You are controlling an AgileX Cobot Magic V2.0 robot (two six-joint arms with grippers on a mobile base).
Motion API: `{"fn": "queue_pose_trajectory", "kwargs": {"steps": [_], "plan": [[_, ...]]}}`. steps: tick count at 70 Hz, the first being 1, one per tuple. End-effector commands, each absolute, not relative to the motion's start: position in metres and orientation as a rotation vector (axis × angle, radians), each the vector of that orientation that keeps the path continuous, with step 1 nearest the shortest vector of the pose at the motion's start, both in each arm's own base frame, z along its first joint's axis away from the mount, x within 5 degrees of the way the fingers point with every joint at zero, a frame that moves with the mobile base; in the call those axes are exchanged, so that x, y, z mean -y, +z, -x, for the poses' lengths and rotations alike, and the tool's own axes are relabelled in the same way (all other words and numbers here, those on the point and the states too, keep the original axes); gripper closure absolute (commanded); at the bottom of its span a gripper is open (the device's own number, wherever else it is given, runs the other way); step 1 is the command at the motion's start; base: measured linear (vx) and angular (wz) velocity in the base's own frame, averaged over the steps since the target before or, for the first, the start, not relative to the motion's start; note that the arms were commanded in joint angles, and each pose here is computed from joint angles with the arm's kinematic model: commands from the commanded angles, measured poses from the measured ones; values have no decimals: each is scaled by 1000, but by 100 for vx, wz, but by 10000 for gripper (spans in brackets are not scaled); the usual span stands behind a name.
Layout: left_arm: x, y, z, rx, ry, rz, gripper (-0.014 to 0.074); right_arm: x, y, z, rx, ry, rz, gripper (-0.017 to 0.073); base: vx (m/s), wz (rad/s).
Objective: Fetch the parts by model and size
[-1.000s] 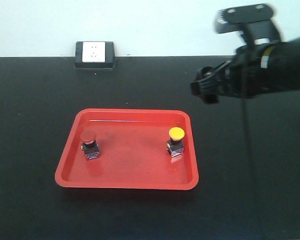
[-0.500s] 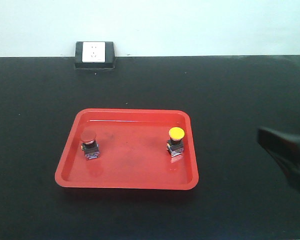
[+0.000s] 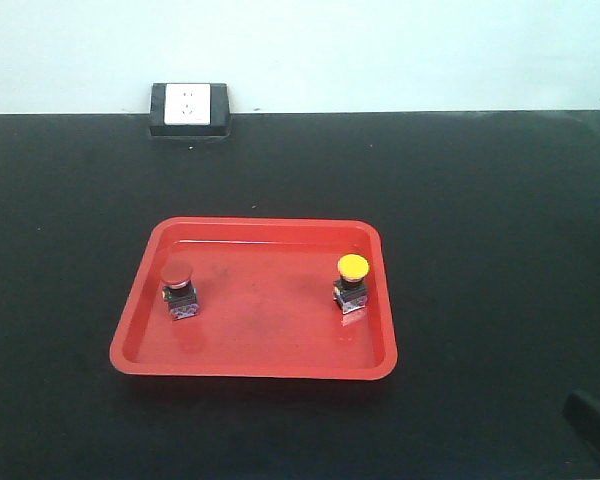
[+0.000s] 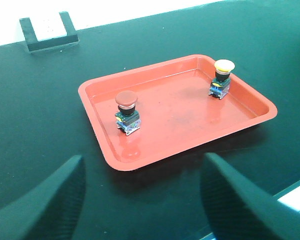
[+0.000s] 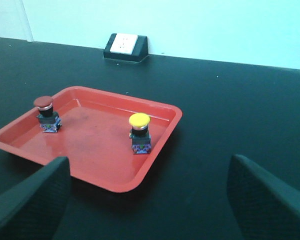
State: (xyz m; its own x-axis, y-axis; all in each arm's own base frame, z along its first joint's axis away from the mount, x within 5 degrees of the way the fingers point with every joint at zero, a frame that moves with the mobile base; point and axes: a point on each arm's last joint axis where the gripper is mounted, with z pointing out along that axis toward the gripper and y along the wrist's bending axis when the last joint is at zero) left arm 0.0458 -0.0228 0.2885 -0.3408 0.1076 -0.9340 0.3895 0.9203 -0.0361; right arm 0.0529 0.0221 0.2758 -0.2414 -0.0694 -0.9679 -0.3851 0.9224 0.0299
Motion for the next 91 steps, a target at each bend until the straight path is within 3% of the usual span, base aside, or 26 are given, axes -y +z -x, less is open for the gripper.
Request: {"fn": "queue_pose_trajectory", "kwargs": {"steps": [1, 8, 16, 20, 32, 91], "plan": [[24, 302, -48, -1828, -330, -335, 201, -23, 284, -56, -1719, 307, 335, -30, 0, 0], [24, 301, -49, -1839, -329, -338, 307, -23, 284, -55, -1721, 293, 351, -3, 0, 0], [24, 301, -49, -1839, -329, -338, 510, -23, 284, -56, -1717, 284, 356, 93, 0, 0], [24, 301, -49, -1839, -329, -338, 605, -23, 284, -56, -1716, 277, 360, 188, 0, 0], [24, 301, -49, -1839, -329, -338, 601, -23, 284, -56, -1714, 269, 366, 577, 0, 0], [24, 301, -49, -1841, -330, -338, 601, -23, 284, -56, -1717, 276, 362, 569, 0, 0]]}}
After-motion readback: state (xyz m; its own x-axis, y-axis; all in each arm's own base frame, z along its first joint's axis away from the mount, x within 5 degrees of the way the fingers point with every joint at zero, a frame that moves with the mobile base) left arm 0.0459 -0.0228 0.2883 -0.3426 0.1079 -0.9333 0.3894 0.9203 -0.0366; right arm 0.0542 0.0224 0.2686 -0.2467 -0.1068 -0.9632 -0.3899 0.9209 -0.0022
